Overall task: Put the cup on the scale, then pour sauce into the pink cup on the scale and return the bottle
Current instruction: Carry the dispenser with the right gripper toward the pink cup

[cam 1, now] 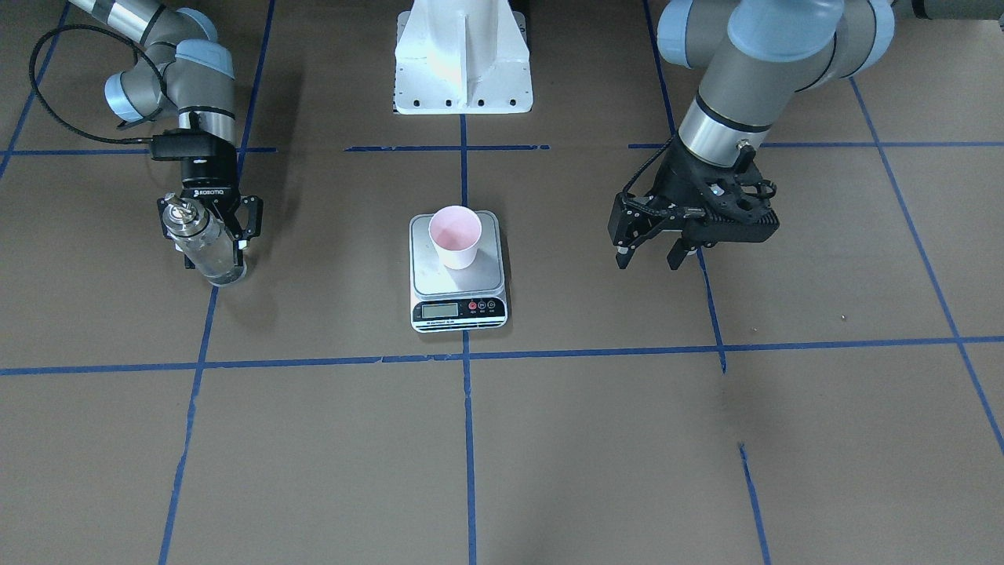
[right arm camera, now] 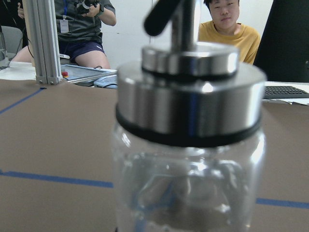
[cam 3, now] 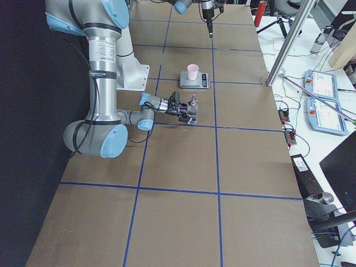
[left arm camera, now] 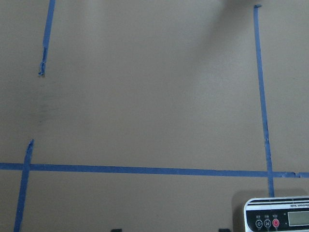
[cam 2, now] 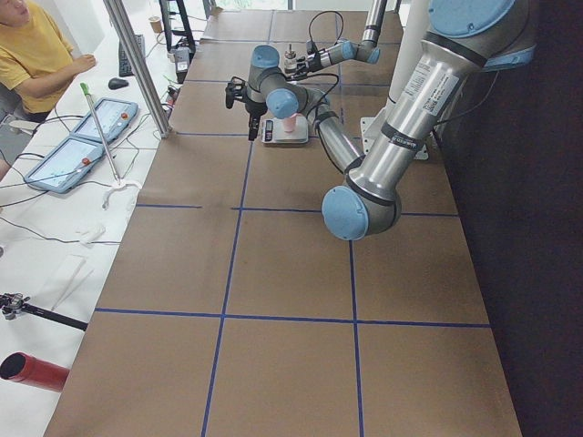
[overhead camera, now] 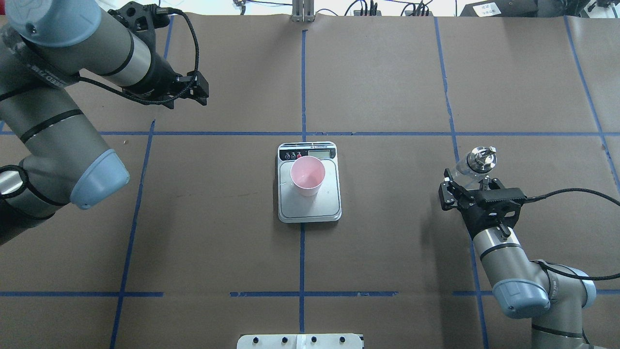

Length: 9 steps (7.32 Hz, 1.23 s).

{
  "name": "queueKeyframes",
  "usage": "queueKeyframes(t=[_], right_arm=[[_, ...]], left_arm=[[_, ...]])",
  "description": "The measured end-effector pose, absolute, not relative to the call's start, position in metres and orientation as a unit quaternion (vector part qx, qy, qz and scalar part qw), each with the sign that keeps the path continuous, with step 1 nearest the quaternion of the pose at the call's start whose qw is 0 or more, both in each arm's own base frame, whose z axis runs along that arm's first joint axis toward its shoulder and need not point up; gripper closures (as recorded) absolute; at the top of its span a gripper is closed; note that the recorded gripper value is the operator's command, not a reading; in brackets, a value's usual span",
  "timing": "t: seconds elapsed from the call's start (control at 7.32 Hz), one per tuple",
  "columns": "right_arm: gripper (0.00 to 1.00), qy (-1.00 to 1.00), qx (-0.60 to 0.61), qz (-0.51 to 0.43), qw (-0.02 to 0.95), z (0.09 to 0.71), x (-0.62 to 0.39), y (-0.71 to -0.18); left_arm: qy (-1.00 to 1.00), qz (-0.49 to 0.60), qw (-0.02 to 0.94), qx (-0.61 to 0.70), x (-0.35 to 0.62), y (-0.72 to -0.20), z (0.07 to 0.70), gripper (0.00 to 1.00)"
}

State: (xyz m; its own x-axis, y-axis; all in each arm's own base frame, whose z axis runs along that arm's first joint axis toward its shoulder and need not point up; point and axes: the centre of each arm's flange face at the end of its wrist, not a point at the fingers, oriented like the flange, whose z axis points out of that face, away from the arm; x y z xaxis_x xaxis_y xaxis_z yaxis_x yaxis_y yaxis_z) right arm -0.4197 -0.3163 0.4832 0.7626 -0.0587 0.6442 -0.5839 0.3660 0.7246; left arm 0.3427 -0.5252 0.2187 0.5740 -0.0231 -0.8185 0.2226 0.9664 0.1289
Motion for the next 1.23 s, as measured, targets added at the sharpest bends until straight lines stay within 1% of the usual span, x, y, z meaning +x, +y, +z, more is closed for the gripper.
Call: queueKeyframes(t=[0.55, 1.09, 1.23], right_arm=[[1.00, -0.254, 0.540, 0.120, 0.793, 0.399, -0.425, -0.327], [1.00, -0.217, 0.536, 0.058, 0.814, 0.347, -0.453, -0.335], [1.00, -0.221, 0.531, 0.049, 0.816, 0.337, -0.460, -0.336]], left_arm=[[0.455, -0.070, 0.881, 0.109, 0.341, -0.524, 0.221, 0.27], [0.453, -0.071, 0.881, 0.116, 0.331, -0.528, 0.223, 0.26], [0.452, -0.067, 0.881, 0.121, 0.326, -0.531, 0.224, 0.23]])
